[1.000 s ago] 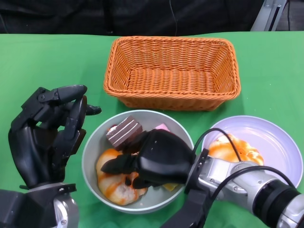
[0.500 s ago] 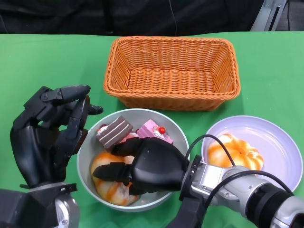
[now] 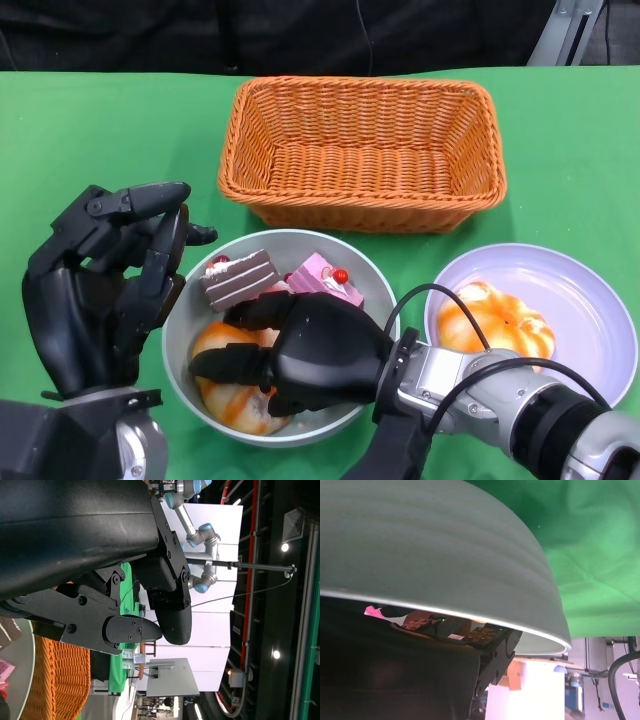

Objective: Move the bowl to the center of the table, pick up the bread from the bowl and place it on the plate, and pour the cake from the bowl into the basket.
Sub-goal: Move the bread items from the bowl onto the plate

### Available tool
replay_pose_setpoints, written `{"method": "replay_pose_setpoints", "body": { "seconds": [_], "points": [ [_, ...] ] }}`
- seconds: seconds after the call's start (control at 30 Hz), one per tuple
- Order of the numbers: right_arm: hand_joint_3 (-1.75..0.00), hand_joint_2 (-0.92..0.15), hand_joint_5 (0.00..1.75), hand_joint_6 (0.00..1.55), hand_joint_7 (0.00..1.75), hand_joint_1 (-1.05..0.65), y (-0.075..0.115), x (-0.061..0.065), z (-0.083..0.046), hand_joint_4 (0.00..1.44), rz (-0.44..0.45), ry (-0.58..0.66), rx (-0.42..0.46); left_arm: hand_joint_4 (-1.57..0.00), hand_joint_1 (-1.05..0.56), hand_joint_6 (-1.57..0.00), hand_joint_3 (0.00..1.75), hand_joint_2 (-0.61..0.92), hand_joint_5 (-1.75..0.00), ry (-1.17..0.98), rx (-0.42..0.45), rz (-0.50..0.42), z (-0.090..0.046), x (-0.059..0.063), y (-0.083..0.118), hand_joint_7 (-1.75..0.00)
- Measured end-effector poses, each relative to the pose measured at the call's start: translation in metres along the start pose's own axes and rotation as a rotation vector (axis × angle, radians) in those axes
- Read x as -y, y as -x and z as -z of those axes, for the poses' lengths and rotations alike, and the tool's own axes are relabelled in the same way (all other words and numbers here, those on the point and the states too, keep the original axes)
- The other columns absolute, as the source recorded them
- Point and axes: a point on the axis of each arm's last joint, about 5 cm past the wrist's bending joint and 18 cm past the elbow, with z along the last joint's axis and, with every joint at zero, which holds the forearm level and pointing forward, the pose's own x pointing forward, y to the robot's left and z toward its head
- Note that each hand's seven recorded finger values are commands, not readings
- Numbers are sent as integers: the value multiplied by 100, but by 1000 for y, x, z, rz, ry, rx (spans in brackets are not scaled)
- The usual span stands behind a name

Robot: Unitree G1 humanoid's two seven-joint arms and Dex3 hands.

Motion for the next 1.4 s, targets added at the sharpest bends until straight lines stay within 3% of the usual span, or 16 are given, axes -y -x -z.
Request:
{"method": "replay_pose_setpoints", "body": {
  "seconds": [0.1, 0.37, 0.67, 0.93, 1.2, 1.4],
  "points": [
    [-5, -92, 5, 40, 0, -43, -1, 1, 0, 54, -32, -19, -9, -82, -14, -100, 41, 92, -122, -2, 0, -4, 0, 1, 1, -67],
    [-14, -92, 0, 40, 0, -55, -13, 14, -6, 34, -163, 40, -35, -82, -15, -99, 39, 92, -124, -3, 5, -10, -2, 3, 1, -70],
    [-1, -91, 4, 45, 2, -53, -10, 7, -9, 45, -133, 67, -38, -82, -16, -98, 39, 92, -125, 0, 8, -11, -4, 3, 0, -71],
    [0, -91, 3, 49, 1, -35, -6, 0, -7, 50, -80, 42, -43, -82, -15, -97, 40, 92, -126, -1, 9, -12, -4, 3, 0, -72],
    [0, -92, 3, 52, 1, -18, -7, -1, -6, 52, -86, 47, -39, -83, -14, -97, 43, 92, -126, -2, 14, -12, -5, 3, 0, -73],
    [0, -87, 9, 57, 2, -19, -7, -2, -5, 68, -64, 58, -26, -82, -15, -95, 42, 92, -125, -2, 21, -12, -5, 3, 0, -75]
  ]
}}
